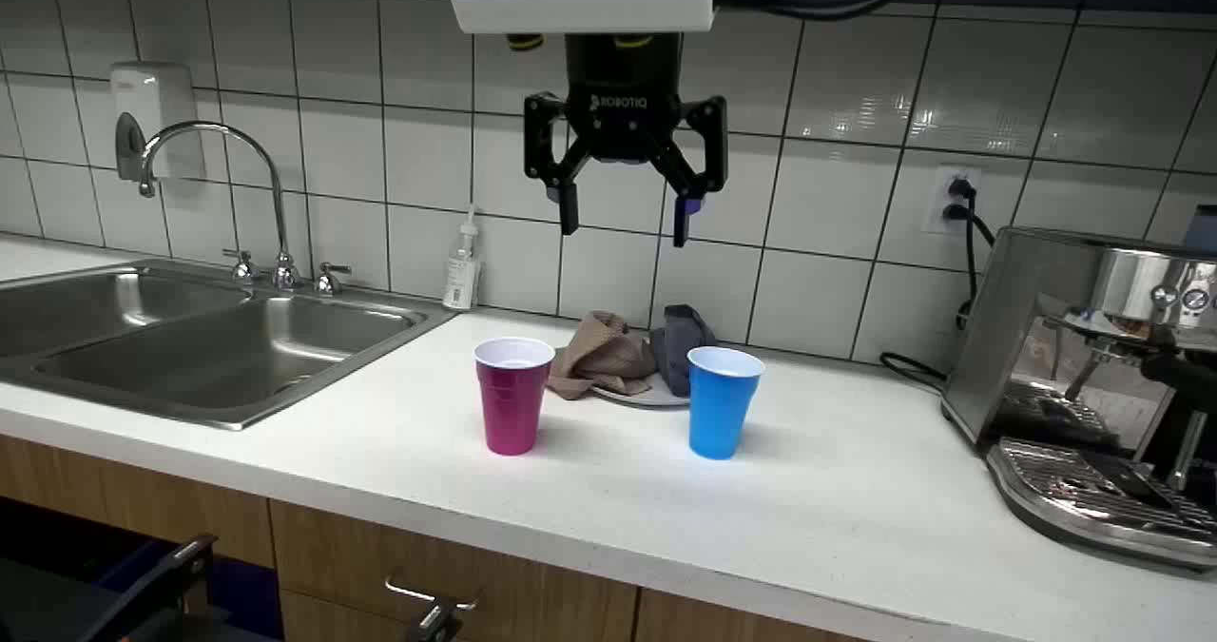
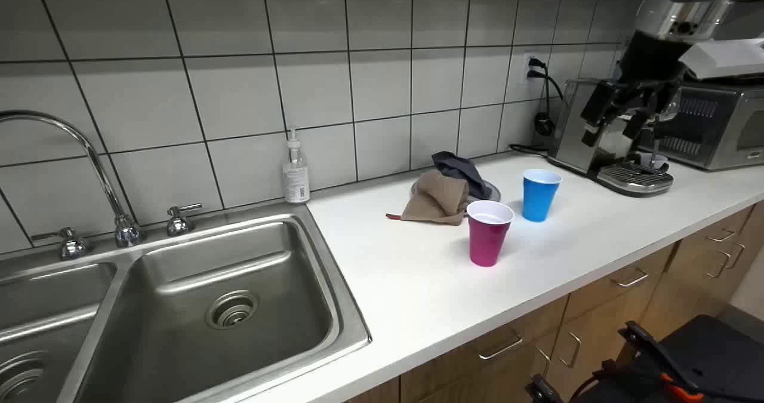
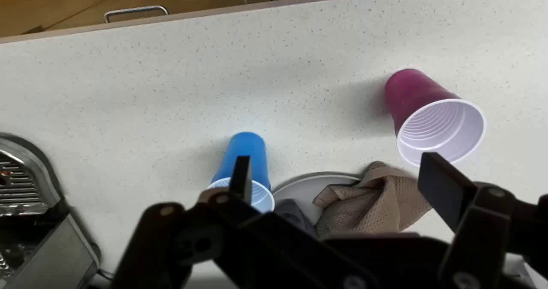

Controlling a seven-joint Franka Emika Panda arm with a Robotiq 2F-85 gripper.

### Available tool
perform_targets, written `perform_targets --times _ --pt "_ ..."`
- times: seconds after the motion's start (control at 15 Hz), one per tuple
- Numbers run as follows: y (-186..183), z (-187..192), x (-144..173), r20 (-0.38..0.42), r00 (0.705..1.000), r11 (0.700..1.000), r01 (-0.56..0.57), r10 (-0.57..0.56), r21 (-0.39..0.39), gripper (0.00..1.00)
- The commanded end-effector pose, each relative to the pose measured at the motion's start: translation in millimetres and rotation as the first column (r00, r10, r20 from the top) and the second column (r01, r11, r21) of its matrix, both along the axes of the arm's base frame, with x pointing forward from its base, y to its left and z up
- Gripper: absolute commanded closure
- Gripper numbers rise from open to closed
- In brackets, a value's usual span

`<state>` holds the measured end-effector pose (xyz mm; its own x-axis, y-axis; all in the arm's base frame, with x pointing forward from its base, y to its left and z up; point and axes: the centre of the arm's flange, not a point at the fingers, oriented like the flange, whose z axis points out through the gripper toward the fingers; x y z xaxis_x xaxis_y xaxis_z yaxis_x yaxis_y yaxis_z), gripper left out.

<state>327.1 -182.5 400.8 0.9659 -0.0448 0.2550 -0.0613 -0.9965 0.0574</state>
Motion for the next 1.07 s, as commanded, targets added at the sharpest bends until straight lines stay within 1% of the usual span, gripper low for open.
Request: perform_targets --times 0.0,0.33,0.67,1.0 --pt "0 0 0 0.0 1.0 1.0 0.0 0.0 0.0 0.0" --pt "7 -16 10 0.053 0.998 1.0 0.018 -0.017 -0.011 0.0" --pt "18 -32 29 0.096 0.995 1.0 0.021 -0.019 -0.019 0.0" --pt "35 -53 52 0.089 0.996 1.0 0.005 -0.004 -0.013 0.0"
